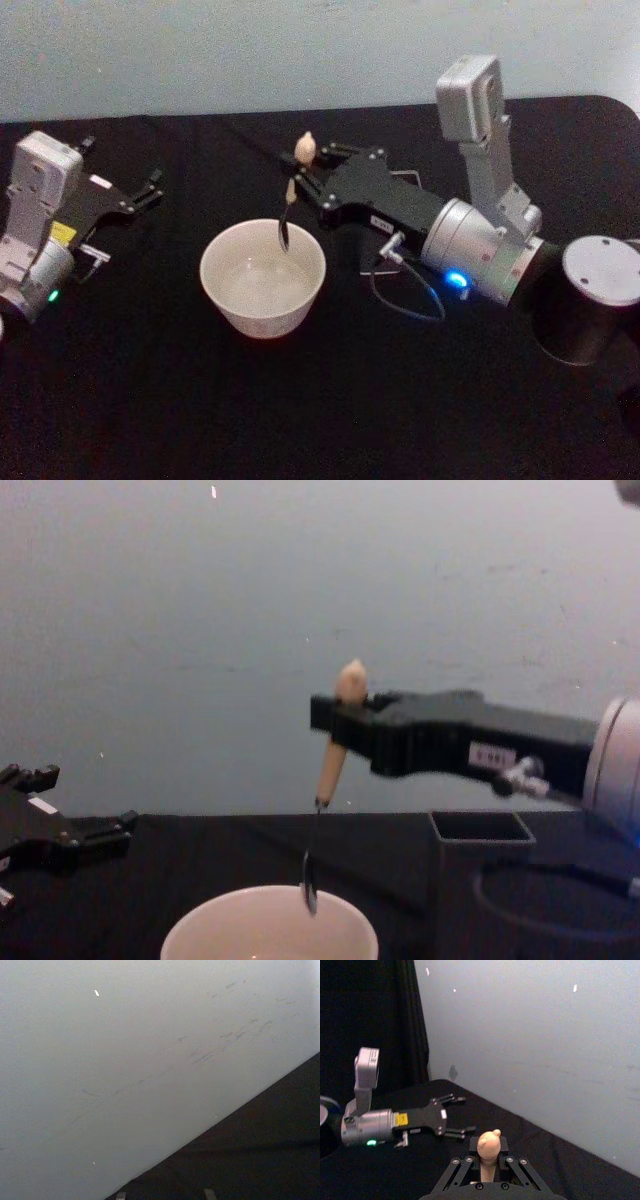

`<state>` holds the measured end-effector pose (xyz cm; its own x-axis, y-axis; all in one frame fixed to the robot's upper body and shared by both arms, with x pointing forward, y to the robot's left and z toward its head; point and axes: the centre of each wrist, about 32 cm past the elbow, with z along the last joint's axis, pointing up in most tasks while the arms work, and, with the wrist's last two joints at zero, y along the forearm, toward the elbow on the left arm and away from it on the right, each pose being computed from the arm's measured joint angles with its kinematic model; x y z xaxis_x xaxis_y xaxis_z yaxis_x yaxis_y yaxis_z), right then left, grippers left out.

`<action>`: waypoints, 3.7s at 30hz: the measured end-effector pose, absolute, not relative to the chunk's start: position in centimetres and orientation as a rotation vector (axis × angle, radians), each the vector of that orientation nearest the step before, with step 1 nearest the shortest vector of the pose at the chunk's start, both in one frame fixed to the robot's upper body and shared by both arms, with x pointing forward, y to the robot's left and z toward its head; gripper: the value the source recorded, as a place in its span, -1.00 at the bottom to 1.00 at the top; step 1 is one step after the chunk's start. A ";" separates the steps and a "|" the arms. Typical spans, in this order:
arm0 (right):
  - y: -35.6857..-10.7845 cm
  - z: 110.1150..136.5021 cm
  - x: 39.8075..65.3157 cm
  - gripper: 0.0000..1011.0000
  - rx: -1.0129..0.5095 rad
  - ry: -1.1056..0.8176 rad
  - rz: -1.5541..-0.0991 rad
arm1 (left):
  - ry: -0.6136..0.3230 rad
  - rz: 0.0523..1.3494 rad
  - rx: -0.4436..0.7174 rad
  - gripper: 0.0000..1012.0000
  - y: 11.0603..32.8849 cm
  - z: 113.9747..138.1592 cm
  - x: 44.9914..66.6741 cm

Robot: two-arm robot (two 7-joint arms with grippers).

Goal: Pick up the stirring spoon with one hand, stir inside the cup, then place it back in its original position.

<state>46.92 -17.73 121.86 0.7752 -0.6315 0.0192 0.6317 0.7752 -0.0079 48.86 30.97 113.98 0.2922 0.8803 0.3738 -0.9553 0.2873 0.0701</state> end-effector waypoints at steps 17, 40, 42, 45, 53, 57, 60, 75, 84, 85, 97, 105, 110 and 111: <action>-16.9 119.0 46.4 -0.61 -0.080 -0.002 -0.638 | -0.285 1.248 0.304 0.98 31.0 114.0 48.9; -16.2 117.8 46.6 -0.61 -0.109 -0.020 -0.642 | -0.285 1.248 0.304 0.98 31.0 114.0 48.9; -16.3 117.7 46.6 -0.61 -0.110 -0.021 -0.646 | -0.285 1.248 0.304 0.98 31.0 114.0 48.9; -16.4 117.8 46.7 -0.61 -0.109 -0.022 -0.652 | -0.285 1.248 0.304 0.98 31.0 114.0 48.9; -17.2 117.9 46.5 -0.61 -0.111 -0.029 -0.663 | -0.285 1.248 0.304 0.98 31.0 114.0 48.9; -17.7 118.0 46.3 -0.61 -0.109 -0.028 -0.663 | -0.285 1.248 0.304 0.98 31.0 114.0 48.9; -18.1 118.2 46.1 -0.61 -0.106 -0.027 -0.659 | -0.285 1.248 0.304 0.98 31.0 114.0 48.9; -18.2 118.3 45.0 -0.61 -0.106 -0.022 -0.612 | -0.285 1.248 0.304 0.98 31.0 114.0 48.9; -17.2 118.1 44.7 -0.61 -0.104 -0.016 -0.580 | -0.285 1.248 0.304 0.98 31.0 114.0 48.9; -17.0 118.1 44.7 -0.61 -0.105 -0.016 -0.577 | -0.285 1.248 0.304 0.98 31.0 114.0 48.9; -15.4 117.9 45.9 -0.61 -0.105 -0.026 -0.612 | -0.285 1.248 0.304 0.98 31.0 114.0 48.9; -15.1 117.9 46.8 -0.61 -0.101 -0.032 -0.650 | -0.285 1.248 0.304 0.98 31.0 114.0 48.9; -15.3 117.9 47.2 -0.61 -0.105 -0.035 -0.671 | -0.285 1.248 0.304 0.98 31.0 114.0 48.9; -15.4 117.9 47.2 -0.61 -0.106 -0.035 -0.673 | -0.285 1.248 0.304 0.98 31.0 114.0 48.9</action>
